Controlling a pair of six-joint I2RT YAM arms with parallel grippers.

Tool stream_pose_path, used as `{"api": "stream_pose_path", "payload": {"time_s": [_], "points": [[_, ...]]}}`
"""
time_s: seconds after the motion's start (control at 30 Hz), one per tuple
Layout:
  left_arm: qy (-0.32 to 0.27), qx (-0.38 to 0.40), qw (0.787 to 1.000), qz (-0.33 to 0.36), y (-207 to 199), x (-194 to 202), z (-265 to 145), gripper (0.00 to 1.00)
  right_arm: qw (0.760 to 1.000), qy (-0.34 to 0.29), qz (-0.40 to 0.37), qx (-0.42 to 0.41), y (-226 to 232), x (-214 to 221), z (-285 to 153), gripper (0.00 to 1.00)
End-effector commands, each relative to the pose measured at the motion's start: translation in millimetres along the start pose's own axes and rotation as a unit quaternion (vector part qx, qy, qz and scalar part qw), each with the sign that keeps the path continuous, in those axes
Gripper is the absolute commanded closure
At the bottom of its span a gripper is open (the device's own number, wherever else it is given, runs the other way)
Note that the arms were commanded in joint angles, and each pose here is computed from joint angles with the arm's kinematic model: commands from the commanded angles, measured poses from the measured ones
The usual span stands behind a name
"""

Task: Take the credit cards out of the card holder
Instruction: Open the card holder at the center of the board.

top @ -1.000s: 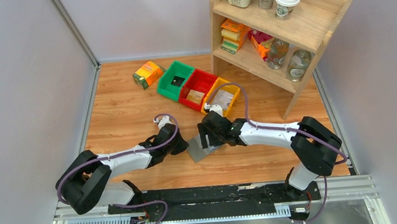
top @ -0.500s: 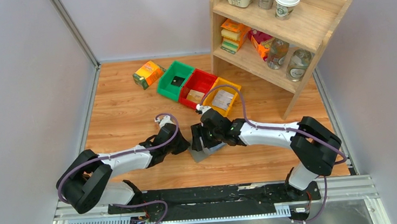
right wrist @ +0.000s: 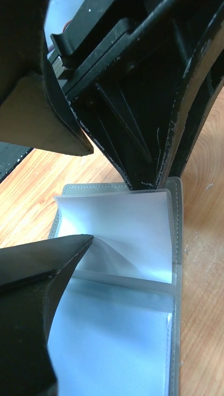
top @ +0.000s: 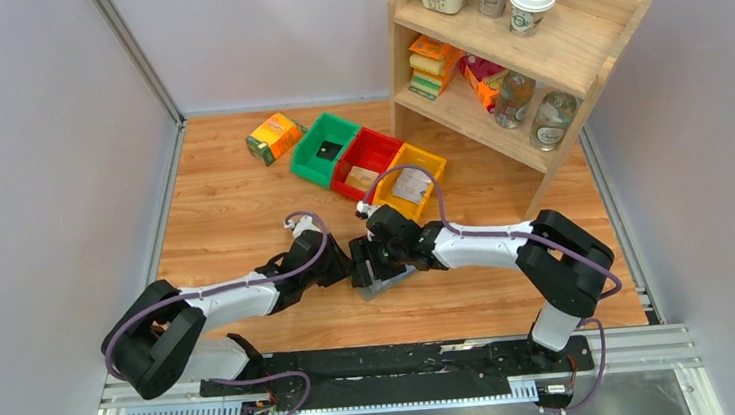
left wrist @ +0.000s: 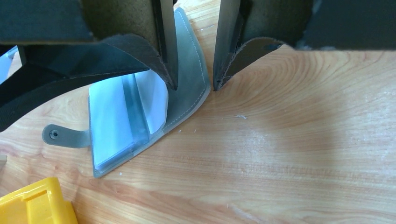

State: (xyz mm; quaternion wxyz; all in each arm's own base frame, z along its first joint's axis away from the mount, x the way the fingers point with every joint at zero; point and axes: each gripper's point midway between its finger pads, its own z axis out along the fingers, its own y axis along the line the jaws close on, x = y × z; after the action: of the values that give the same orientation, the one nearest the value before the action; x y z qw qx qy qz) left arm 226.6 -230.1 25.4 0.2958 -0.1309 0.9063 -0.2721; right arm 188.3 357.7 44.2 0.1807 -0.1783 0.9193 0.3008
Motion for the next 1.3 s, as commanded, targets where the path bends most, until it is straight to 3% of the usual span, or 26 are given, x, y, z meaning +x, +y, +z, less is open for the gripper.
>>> {"api": "stream_pose_path", "payload": {"time_s": [0.0,0.43,0.8,1.0,1.27], "points": [[-0.016,0.028,0.999,-0.022,-9.6,-6.3,-6.7,0.57,1.0,-0.008,-0.01,-0.023,12.6,-12.1,1.5,0.33],[-0.065,0.056,0.993,-0.086,-3.5,-16.1,-31.1,0.55,1.0,-0.009,0.007,-0.026,5.4,-11.2,2.1,0.33],[-0.063,0.126,0.988,-0.062,-58.1,-37.9,-41.5,0.53,1.0,-0.009,0.007,-0.028,5.1,-9.8,2.3,0.36],[-0.026,0.127,0.991,-0.041,-72.6,-31.5,-24.9,0.61,1.0,-0.011,0.008,-0.028,4.5,-10.4,2.1,0.37],[0.029,0.054,0.997,-0.057,-36.3,-0.5,-5.3,0.78,0.999,-0.039,0.004,-0.021,2.6,-18.9,-11.4,0.37]]}}
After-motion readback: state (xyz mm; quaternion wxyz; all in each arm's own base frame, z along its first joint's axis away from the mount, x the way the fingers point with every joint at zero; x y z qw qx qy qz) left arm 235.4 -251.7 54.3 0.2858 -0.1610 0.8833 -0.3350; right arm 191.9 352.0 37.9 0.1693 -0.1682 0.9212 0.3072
